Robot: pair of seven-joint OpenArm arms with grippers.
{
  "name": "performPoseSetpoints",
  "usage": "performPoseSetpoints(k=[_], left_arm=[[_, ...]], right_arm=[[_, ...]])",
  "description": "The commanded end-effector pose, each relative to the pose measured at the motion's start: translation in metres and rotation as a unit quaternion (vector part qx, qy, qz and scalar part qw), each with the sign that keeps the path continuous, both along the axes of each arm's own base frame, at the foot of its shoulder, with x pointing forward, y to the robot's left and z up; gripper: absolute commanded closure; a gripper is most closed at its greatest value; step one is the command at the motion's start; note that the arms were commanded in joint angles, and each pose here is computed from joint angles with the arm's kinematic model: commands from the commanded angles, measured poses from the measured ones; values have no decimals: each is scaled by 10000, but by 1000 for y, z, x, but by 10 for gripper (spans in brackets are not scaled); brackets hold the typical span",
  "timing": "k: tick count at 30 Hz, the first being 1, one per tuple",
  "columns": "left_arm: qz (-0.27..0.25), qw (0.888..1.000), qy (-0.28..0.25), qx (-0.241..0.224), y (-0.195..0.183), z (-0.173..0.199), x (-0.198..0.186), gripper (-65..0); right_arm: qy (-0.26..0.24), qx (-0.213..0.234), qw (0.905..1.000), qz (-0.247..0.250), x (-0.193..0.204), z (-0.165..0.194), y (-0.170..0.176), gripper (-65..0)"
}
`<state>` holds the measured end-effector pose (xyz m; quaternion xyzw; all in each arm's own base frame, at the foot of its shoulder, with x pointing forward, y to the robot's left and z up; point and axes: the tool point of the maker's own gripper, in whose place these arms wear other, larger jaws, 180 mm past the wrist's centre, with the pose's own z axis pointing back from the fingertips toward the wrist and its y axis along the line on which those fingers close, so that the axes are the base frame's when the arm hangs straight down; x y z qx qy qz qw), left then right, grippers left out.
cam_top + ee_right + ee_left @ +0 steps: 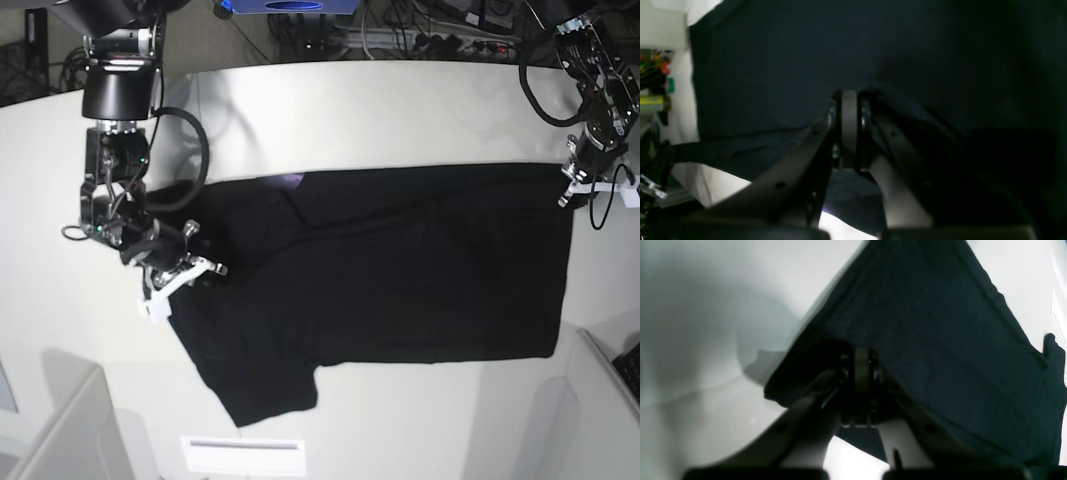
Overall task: Fold the T-shirt properly
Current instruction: 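Fold the sleeve side inward with the right gripper toward the shirt center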
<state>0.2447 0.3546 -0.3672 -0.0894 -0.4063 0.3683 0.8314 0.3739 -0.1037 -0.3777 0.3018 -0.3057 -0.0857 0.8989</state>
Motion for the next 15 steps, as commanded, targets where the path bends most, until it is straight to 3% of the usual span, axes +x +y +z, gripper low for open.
performPoseSetpoints(k=[1,8,15], left_arm=[[-22,9997,-214,152,7,15,8,0],[-8,9985,-66,539,15,16,12,0],[-4,9982,-132,584,16,21,18,0]], right_arm=[[-310,15,9995,-42,14,19,-4,0],[-101,44,9999,-90,16,7,-8,0],[-77,45,9999,-86,15,5,-7,0]])
